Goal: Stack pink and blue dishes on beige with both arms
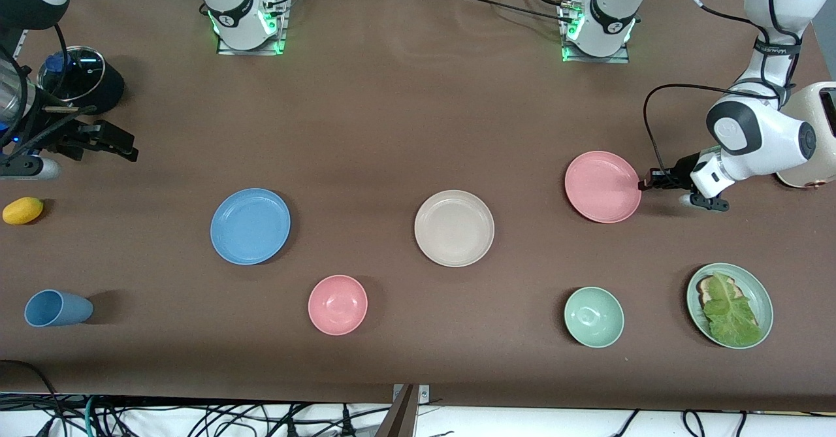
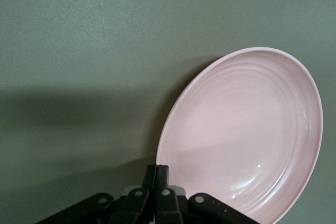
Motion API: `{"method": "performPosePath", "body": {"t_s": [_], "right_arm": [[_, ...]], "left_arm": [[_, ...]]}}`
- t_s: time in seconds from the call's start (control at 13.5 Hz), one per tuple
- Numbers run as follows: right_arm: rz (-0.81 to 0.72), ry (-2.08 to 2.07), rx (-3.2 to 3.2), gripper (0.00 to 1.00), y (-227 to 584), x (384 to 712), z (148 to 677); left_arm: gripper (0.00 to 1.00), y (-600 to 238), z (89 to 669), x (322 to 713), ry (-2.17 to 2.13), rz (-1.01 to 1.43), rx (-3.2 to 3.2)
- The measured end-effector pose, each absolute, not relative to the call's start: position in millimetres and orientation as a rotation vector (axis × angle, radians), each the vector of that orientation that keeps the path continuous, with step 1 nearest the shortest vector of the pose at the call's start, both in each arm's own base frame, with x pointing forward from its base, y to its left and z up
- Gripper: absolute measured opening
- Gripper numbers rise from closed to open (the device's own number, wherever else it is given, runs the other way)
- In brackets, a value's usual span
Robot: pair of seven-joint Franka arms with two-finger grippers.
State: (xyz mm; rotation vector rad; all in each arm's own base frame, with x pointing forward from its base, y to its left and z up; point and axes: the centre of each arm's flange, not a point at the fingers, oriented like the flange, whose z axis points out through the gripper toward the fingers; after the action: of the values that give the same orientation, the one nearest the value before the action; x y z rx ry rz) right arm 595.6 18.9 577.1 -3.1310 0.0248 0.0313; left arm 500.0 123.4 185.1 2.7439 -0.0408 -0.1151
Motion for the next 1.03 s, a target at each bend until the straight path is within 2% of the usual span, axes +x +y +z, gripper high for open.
{"method": "performPosePath", "body": {"t_s": [1.03], "right_arm": [[0.032, 0.027, -3.131, 1.0, 18, 596, 577]], "left_arm": [[0.02, 122, 201, 516, -0.079, -0.111, 2.71]]}}
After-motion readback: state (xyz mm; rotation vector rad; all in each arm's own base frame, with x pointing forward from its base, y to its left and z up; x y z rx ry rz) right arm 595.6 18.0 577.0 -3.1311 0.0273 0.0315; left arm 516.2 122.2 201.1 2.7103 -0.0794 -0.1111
